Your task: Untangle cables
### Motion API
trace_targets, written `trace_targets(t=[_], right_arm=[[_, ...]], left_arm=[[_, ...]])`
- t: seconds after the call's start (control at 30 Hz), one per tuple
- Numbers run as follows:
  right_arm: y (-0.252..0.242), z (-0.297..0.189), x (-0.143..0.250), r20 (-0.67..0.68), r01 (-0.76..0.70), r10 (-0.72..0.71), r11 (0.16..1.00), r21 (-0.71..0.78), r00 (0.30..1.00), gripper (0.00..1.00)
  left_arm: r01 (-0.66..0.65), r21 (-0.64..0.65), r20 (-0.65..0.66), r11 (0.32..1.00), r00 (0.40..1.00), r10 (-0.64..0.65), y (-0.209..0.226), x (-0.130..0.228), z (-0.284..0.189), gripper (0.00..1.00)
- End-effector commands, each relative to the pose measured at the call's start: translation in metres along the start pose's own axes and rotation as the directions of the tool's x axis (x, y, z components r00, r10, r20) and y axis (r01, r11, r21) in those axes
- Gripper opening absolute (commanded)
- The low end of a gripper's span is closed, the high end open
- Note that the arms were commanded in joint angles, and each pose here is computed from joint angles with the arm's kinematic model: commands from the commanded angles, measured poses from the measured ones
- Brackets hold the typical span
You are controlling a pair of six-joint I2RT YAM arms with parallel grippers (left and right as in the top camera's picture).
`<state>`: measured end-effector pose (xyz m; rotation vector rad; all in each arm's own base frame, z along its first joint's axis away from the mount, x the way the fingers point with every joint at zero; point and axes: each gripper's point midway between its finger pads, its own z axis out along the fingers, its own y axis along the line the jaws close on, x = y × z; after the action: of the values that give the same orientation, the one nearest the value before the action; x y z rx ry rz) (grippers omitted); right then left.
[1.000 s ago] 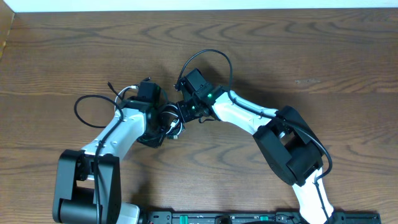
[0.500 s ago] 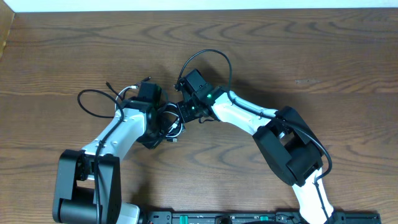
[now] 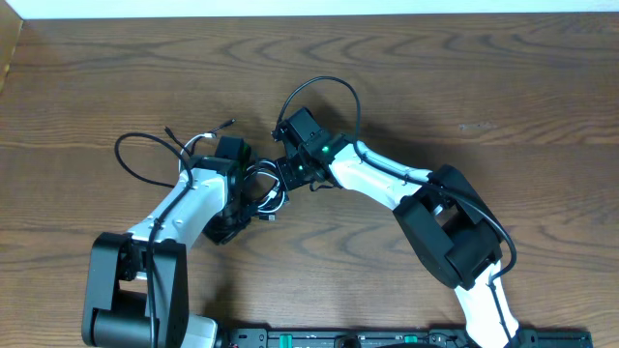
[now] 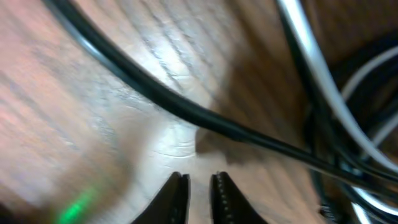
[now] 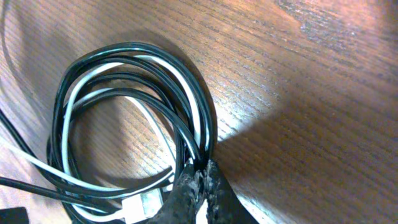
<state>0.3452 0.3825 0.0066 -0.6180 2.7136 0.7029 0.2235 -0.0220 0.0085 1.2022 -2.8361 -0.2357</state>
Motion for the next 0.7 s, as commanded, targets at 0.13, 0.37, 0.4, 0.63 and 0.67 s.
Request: trace_targets(t=[0.13, 0.37, 0.4, 0.63, 0.67], right_arm=[[-0.031, 0.002, -0.004, 0.021, 0.106, -0.111, 0.978, 0.178, 0.994, 0.08], [-0.048, -0.002, -0.009, 0.029, 0.15, -0.165, 0.948, 0.279, 0.986, 0.16], [-0.051, -0.003, -0.011, 0.031, 0.152, -0.169, 0.944, 0.292, 0.985, 0.17], [-0.076, -0.013, -0.027, 0.049, 0.2, -0.238, 0.895, 0.398, 0.97, 0.27], [-0.078, -0.014, -0.03, 0.061, 0.192, -0.235, 0.897, 0.399, 0.97, 0.3]], left_arm=[[0.006, -0.078, 0.005, 0.997, 1.0, -0.006, 0.021, -0.005, 0.006, 0.24], [-0.051, -0.033, -0.041, 0.998, 0.998, 0.05, 0.02, -0.008, 0.007, 0.24], [-0.067, -0.01, -0.052, 0.998, 0.996, 0.067, 0.017, -0.008, 0.007, 0.24], [-0.313, 0.26, -0.074, 0.914, 0.937, 0.341, -0.024, -0.002, 0.002, 0.3], [-0.365, 0.319, -0.067, 0.875, 0.912, 0.405, -0.033, 0.002, -0.002, 0.33]])
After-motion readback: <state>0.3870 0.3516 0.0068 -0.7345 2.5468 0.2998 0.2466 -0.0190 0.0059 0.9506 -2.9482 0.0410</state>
